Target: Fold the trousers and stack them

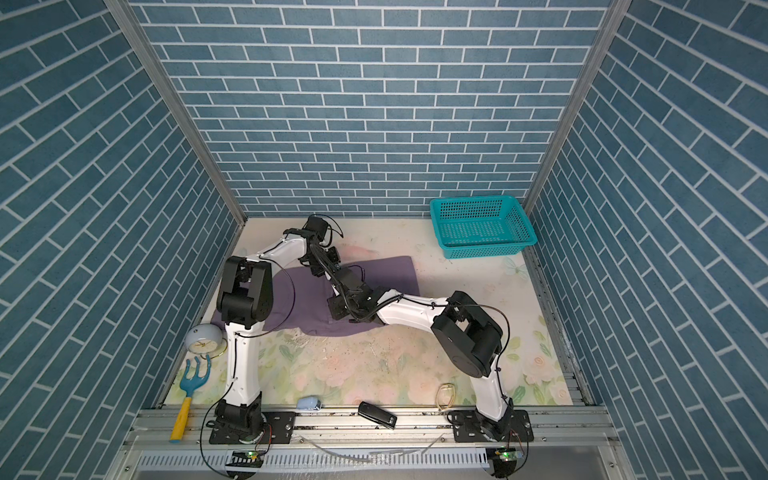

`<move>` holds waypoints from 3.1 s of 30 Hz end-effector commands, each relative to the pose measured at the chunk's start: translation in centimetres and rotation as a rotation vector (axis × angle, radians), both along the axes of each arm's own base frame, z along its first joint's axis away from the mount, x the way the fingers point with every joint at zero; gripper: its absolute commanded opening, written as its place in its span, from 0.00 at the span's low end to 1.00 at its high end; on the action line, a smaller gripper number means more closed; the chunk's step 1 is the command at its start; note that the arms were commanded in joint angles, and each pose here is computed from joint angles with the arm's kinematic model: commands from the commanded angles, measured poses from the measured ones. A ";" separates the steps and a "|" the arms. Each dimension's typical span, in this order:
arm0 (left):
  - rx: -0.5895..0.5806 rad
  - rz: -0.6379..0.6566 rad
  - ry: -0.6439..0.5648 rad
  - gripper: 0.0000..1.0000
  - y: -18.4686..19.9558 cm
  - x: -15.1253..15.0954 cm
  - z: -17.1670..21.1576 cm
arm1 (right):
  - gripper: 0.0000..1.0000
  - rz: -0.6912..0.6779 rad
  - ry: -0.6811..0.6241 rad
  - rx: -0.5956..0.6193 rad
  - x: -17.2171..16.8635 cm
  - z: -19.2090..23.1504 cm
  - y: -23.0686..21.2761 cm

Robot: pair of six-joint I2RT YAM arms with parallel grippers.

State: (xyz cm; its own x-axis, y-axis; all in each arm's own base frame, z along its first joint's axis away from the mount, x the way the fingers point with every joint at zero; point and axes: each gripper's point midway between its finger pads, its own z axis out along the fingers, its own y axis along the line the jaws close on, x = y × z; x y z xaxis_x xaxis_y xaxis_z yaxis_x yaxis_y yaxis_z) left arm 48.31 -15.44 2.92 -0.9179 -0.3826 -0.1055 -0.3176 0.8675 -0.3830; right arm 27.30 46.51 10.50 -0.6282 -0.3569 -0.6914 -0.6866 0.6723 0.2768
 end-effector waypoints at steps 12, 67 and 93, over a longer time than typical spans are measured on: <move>-0.020 0.050 0.003 0.48 2.7 -0.1 0.7 | 0.21 0.150 0.155 -0.023 -4.8 -5.5 2.4; -0.166 -0.083 -0.058 0.52 -2.1 -11.6 4.6 | 0.00 -0.615 0.166 -0.161 10.7 -4.1 -29.1; 0.059 0.002 -0.063 0.52 6.4 -16.5 8.1 | 0.00 -1.015 -0.127 -0.331 8.2 16.6 -46.5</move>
